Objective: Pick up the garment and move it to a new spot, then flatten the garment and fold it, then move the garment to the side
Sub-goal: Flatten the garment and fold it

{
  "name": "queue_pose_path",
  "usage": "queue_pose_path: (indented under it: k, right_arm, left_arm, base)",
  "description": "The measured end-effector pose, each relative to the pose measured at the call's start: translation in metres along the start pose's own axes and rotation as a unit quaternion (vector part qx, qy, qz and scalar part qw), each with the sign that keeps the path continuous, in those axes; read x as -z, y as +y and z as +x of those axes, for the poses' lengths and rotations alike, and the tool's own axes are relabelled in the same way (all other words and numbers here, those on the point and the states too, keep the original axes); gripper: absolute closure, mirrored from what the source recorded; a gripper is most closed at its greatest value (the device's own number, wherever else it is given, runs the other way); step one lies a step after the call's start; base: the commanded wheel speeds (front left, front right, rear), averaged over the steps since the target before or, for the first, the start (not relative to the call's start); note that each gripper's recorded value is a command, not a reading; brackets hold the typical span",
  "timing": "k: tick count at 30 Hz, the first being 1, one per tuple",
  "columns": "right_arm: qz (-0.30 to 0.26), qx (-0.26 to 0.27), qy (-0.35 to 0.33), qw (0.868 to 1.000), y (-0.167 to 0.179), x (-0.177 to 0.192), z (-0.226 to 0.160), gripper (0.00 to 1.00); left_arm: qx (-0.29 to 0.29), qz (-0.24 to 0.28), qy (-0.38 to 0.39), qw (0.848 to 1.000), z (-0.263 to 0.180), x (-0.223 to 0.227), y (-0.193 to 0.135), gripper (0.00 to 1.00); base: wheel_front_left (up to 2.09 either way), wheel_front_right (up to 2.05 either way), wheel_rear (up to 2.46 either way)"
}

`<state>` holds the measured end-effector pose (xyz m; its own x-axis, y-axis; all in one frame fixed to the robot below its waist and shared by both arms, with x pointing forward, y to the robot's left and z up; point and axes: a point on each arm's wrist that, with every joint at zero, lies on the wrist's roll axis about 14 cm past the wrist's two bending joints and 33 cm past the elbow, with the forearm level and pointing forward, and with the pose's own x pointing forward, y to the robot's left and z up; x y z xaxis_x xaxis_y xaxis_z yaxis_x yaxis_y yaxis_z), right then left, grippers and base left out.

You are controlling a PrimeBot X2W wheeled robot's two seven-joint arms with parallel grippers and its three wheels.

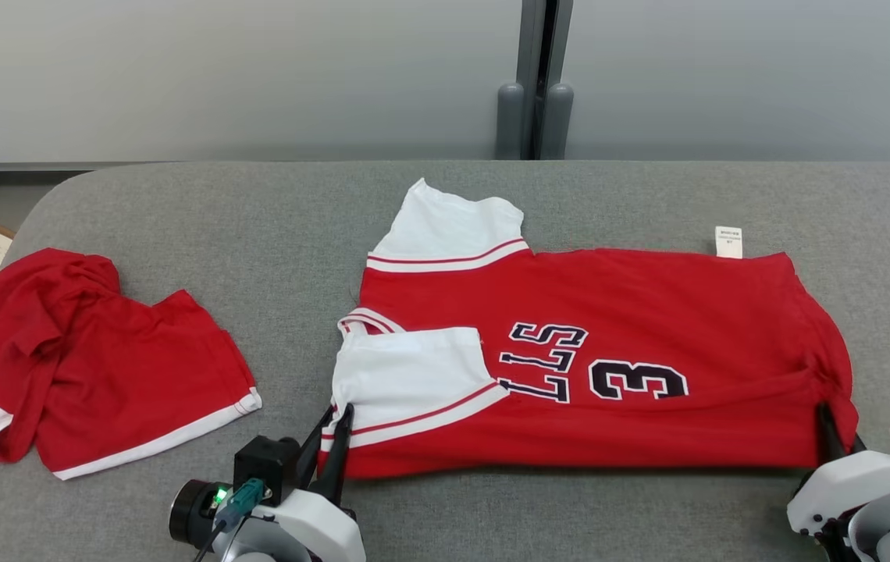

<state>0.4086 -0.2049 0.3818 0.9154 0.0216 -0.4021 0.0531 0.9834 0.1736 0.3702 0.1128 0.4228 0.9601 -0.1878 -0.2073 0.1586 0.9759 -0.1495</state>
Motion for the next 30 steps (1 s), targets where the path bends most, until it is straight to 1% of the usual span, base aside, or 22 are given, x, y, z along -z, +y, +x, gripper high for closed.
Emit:
queue_pose_path:
  k: [7, 12, 17, 18, 19, 20, 21, 24, 26, 28, 30]
  right_arm:
    - [-0.017, 0.005, -0.002, 1.0, -0.015, -0.005, -0.02, 1.0]
    - [-0.022, 0.012, 0.034, 0.999, -0.027, 0.008, -0.038, 1.0]
    - [-0.014, 0.023, 0.078, 0.997, -0.037, 0.028, -0.053, 1.0]
    - [-0.015, 0.025, 0.08, 0.996, -0.038, 0.03, -0.056, 0.68]
    - [-0.013, 0.029, 0.078, 0.996, -0.04, 0.03, -0.057, 0.01]
    - [-0.008, 0.033, 0.075, 0.997, -0.042, 0.028, -0.058, 0.0]
    - [-0.01, 0.035, 0.071, 0.997, -0.043, 0.025, -0.058, 0.0]
    - [-0.013, 0.035, 0.041, 0.998, -0.039, 0.011, -0.057, 0.0]
    - [-0.023, 0.03, 0.003, 0.999, -0.035, -0.007, -0.055, 0.0]
    - [-0.037, 0.028, -0.036, 0.998, -0.033, -0.025, -0.055, 0.0]
    - [-0.036, 0.022, -0.072, 0.996, -0.028, -0.039, -0.054, 0.0]
  left_arm:
    - [0.021, 0.009, -0.002, 1.0, -0.02, 0.004, -0.011, 1.0]
    - [0.044, 0.009, 0.018, 0.999, -0.038, 0.018, -0.024, 1.0]
    - [0.048, 0.003, 0.035, 0.998, -0.046, 0.027, -0.029, 1.0]
    - [0.048, 0.0, 0.041, 0.998, -0.048, 0.03, -0.03, 0.87]
    - [0.048, -0.003, 0.051, 0.998, -0.049, 0.035, -0.03, 0.64]
    - [0.052, -0.003, 0.059, 0.997, -0.05, 0.039, -0.032, 0.1]
    - [0.051, -0.003, 0.061, 0.997, -0.051, 0.04, -0.032, 0.0]
    - [0.048, -0.003, 0.065, 0.997, -0.051, 0.042, -0.03, 0.0]
    - [0.038, -0.007, 0.052, 0.998, -0.048, 0.036, -0.027, 0.0]
    - [0.021, -0.013, 0.02, 0.999, -0.04, 0.019, -0.018, 0.0]
    - [0.015, -0.019, -0.023, 0.999, -0.029, -0.007, -0.014, 0.0]
  base:
    - [0.0, 0.0, 0.0]
    - [0.0, 0.0, 0.0]
    - [0.0, 0.0, 0.0]
    - [0.0, 0.0, 0.0]
    - [0.0, 0.0, 0.0]
    - [0.0, 0.0, 0.0]
    - [0.0, 0.0, 0.0]
    - [0.0, 0.0, 0.0]
    - [0.0, 0.0, 0.0]
    - [0.0, 0.0, 0.0]
    - [0.0, 0.0, 0.0]
